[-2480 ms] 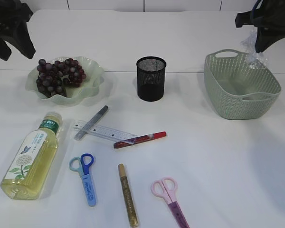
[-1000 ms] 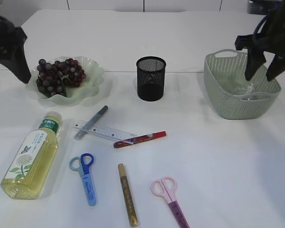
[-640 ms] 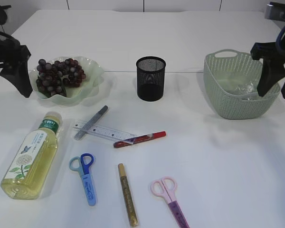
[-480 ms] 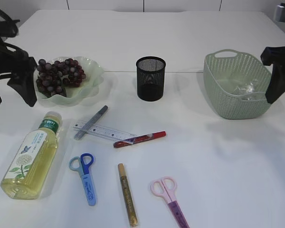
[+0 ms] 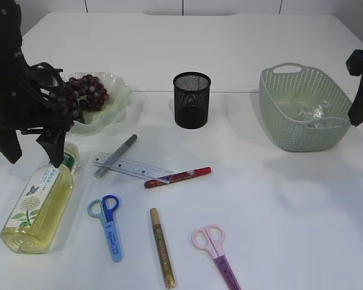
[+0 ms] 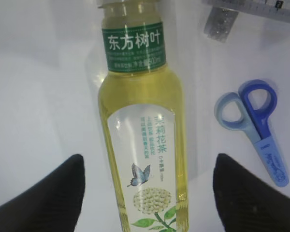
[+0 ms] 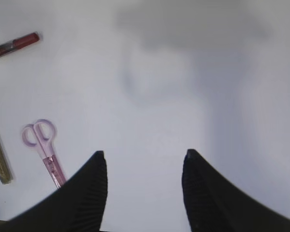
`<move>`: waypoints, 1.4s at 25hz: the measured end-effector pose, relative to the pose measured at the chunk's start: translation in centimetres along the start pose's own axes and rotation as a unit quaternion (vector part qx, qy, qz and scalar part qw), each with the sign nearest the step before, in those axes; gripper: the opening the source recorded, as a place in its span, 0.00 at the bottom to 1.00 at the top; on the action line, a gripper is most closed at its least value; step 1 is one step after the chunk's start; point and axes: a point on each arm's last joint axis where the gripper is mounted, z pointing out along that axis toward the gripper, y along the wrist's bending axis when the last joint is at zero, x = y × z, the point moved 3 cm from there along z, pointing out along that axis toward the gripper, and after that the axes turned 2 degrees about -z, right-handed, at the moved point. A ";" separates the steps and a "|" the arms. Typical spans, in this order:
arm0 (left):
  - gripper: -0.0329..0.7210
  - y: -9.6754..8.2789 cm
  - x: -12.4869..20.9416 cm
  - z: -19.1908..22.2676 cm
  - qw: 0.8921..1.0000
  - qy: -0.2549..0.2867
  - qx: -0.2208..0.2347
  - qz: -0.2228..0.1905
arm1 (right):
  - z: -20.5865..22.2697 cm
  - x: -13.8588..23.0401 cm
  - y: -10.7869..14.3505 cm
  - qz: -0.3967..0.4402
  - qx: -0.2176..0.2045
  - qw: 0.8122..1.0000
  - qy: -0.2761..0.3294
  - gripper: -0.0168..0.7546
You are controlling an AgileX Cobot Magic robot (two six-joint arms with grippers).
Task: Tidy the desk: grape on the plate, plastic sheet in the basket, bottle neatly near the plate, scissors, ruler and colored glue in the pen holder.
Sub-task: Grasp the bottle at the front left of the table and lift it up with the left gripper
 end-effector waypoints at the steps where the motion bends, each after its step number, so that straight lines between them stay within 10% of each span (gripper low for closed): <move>1: 0.84 0.1 -0.1 0.3 1.000 0.001 -0.007 0.000 | 0.0 0.0 0.0 0.000 0.000 1.000 0.000 0.55; 35: 0.78 -0.5 -1.2 7.9 0.997 0.071 -0.004 -0.016 | 0.0 0.0 0.0 -0.004 0.001 1.000 0.000 0.55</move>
